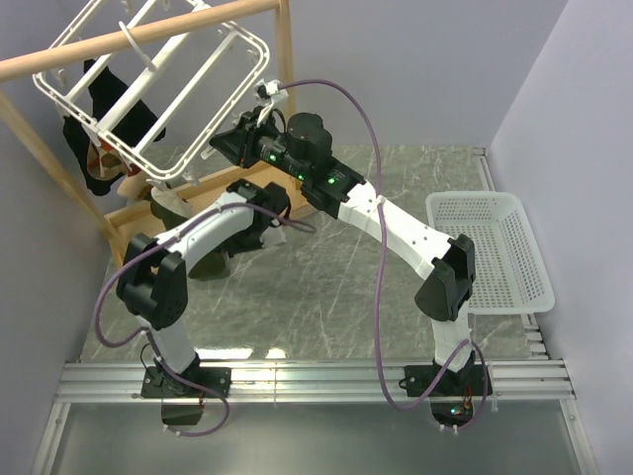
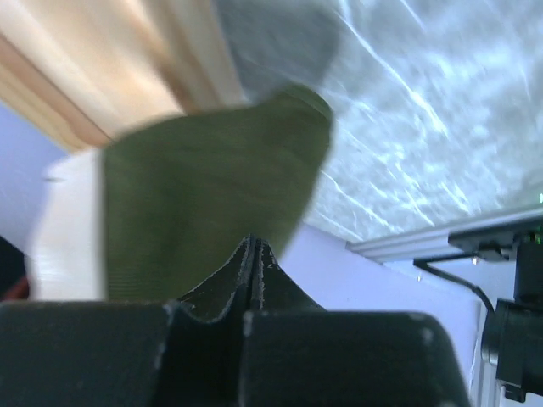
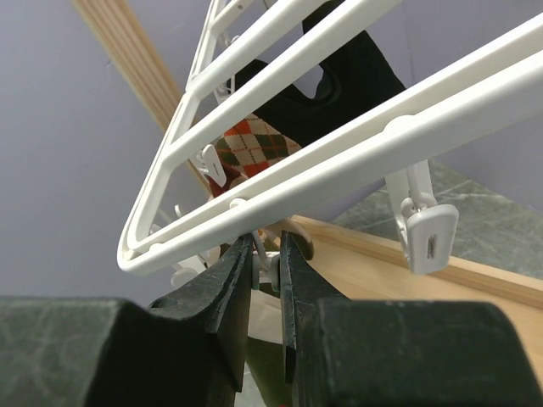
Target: Clip the underwear to the hanger
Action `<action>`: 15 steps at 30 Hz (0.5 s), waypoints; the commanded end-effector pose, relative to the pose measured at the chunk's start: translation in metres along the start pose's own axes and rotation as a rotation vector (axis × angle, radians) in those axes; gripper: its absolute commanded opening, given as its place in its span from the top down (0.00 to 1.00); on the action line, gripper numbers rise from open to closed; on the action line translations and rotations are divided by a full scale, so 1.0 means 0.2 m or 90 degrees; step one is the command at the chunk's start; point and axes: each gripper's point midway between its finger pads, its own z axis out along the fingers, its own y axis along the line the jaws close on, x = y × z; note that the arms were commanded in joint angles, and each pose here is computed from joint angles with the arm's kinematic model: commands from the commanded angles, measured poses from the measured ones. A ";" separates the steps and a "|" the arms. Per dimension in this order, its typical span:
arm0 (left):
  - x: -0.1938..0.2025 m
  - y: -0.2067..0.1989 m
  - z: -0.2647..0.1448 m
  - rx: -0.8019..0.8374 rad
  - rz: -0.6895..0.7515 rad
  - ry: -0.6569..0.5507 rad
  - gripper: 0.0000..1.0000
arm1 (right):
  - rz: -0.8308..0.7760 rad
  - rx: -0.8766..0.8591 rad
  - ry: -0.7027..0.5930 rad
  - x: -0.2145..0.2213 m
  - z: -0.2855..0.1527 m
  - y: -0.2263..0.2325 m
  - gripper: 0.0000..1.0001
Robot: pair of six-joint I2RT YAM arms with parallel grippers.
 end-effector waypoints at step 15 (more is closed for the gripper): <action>0.66 -0.10 0.05 -0.011 -0.037 0.087 0.80 | -0.026 0.014 -0.071 -0.21 -0.05 0.02 1.00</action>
